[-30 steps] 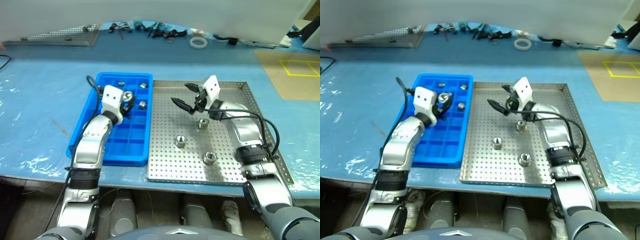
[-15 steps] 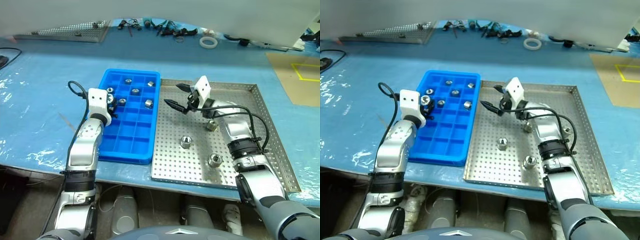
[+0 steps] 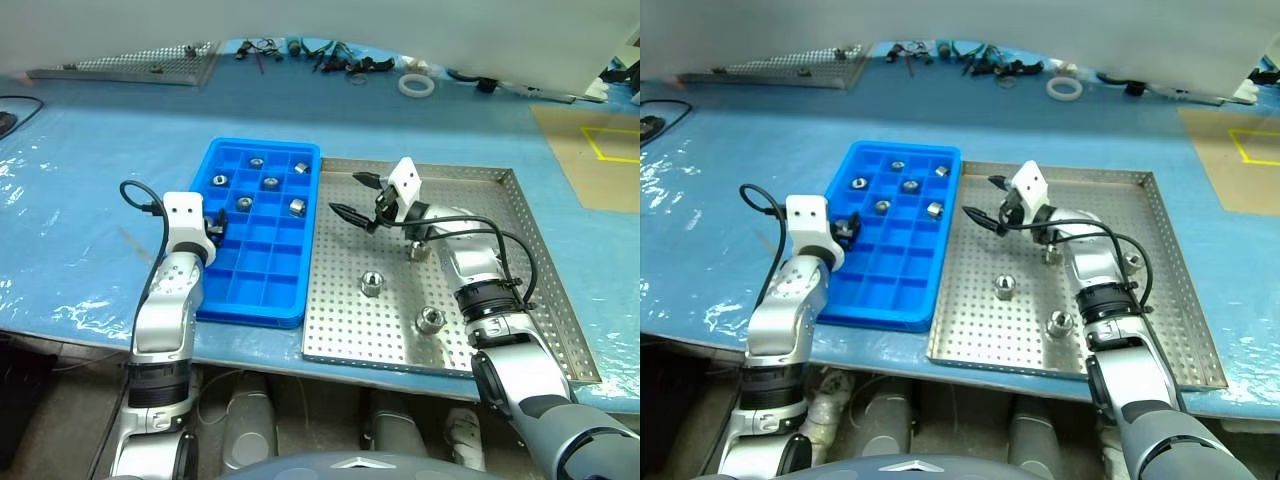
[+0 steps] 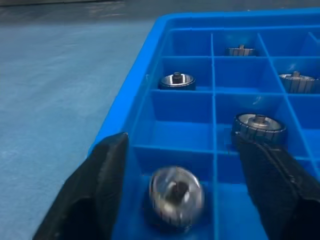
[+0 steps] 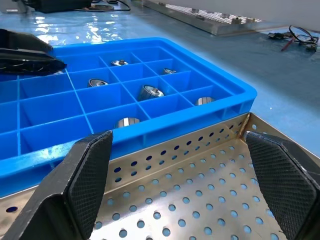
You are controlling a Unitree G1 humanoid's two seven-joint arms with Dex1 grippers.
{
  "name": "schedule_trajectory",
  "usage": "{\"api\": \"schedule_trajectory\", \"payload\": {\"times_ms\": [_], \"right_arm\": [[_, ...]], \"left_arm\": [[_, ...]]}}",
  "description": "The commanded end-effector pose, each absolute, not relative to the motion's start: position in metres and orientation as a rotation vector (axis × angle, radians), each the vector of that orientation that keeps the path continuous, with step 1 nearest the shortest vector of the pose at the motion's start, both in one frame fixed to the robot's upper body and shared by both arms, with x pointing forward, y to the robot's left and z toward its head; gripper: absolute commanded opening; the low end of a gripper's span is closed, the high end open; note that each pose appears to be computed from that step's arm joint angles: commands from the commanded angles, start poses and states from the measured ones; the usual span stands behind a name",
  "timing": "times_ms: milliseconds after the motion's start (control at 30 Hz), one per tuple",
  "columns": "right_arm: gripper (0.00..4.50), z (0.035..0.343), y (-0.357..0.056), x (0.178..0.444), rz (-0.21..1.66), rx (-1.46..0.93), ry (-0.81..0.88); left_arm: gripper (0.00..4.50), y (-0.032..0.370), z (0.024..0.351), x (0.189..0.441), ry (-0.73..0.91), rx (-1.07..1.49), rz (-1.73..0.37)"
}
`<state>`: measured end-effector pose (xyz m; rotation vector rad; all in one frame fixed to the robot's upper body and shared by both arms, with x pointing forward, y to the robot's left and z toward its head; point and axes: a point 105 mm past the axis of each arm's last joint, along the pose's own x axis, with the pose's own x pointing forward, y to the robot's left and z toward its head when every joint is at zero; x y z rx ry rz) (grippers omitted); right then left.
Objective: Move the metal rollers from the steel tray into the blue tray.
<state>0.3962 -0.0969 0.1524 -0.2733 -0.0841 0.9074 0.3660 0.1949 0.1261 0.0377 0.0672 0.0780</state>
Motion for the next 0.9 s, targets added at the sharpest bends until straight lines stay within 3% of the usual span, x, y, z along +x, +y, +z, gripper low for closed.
{"api": "schedule_trajectory", "payload": {"times_ms": [33,200,367,600,733,900], "right_arm": [[4.5,0.168,-0.106,0.395,0.868,-0.296,-0.144],[4.5,0.168,-0.121,0.384,0.825,-0.292,-0.142],[4.5,0.163,-0.149,0.366,0.724,-0.3,-0.108],[4.5,0.16,-0.174,0.347,0.629,-0.321,-0.063],[4.5,0.15,-0.172,0.325,0.691,-0.328,0.005],[4.5,0.143,-0.16,0.301,0.781,-0.288,0.067]], "left_arm": [[4.03,0.171,0.17,0.379,-0.11,-0.06,-0.131],[4.03,0.109,0.192,0.376,-0.18,0.037,-0.7],[4.03,0.07,0.196,0.371,-0.141,0.056,-1.104],[4.03,0.032,0.186,0.362,-0.028,0.14,-1.465],[4.03,0.015,0.166,0.347,0.063,0.205,-1.658],[4.03,0.009,0.148,0.341,0.124,0.288,-1.743]]}}
